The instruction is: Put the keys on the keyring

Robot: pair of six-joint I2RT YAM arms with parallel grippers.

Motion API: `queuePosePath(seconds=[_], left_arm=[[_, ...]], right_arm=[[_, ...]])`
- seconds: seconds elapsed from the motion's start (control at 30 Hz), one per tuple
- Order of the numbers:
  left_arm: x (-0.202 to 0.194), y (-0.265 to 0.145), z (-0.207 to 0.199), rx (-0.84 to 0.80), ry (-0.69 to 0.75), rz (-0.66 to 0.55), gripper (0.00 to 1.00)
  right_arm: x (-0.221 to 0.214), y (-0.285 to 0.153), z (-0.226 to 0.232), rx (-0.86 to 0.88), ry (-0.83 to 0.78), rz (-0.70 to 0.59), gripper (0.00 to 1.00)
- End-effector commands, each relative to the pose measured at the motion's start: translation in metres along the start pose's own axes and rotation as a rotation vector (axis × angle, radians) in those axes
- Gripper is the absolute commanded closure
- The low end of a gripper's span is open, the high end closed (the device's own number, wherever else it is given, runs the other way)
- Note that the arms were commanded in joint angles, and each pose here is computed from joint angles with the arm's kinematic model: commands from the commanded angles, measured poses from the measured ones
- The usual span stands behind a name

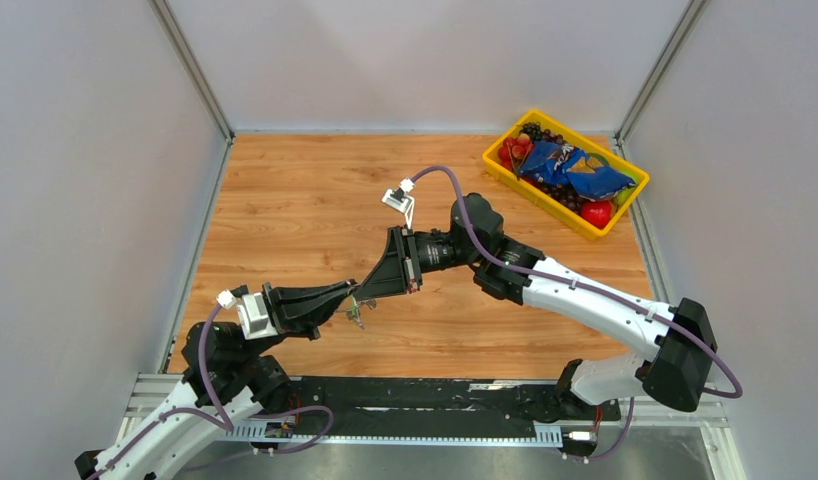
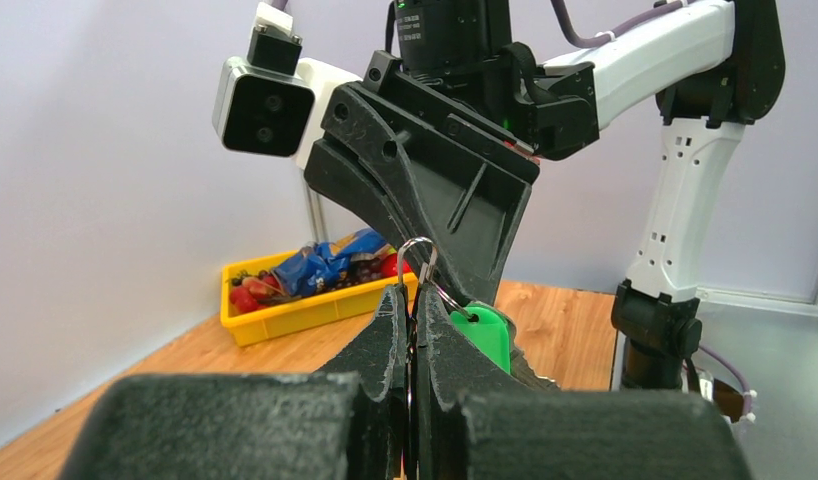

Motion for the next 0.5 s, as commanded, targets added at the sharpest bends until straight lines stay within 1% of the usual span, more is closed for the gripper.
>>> queuePosePath(seconds=[0.0,0.47], left_arm=[[0.0083,0.0017,-0.0033,-0.035,0.023,-0.049,0.99],[0.0093,0.0009,-0.0031,-0.031,0.021,-0.051,0.99]], right_arm=[[0.0178,0.0056,0.017,0.027,-0.038,-0.079,1.0],[0.024,0.0035,0.023,0.026,-0.04,-0.12,1.0]])
Point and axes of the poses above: each gripper's point midway between its finger pads, its own y axis out along the fingers, its own z axis along the line the jaws close on, x = y × z, the point moved 6 cm from there along -y, back along the fingers, and after that the axes turned 6 degrees about y, right-handed, at the moved point
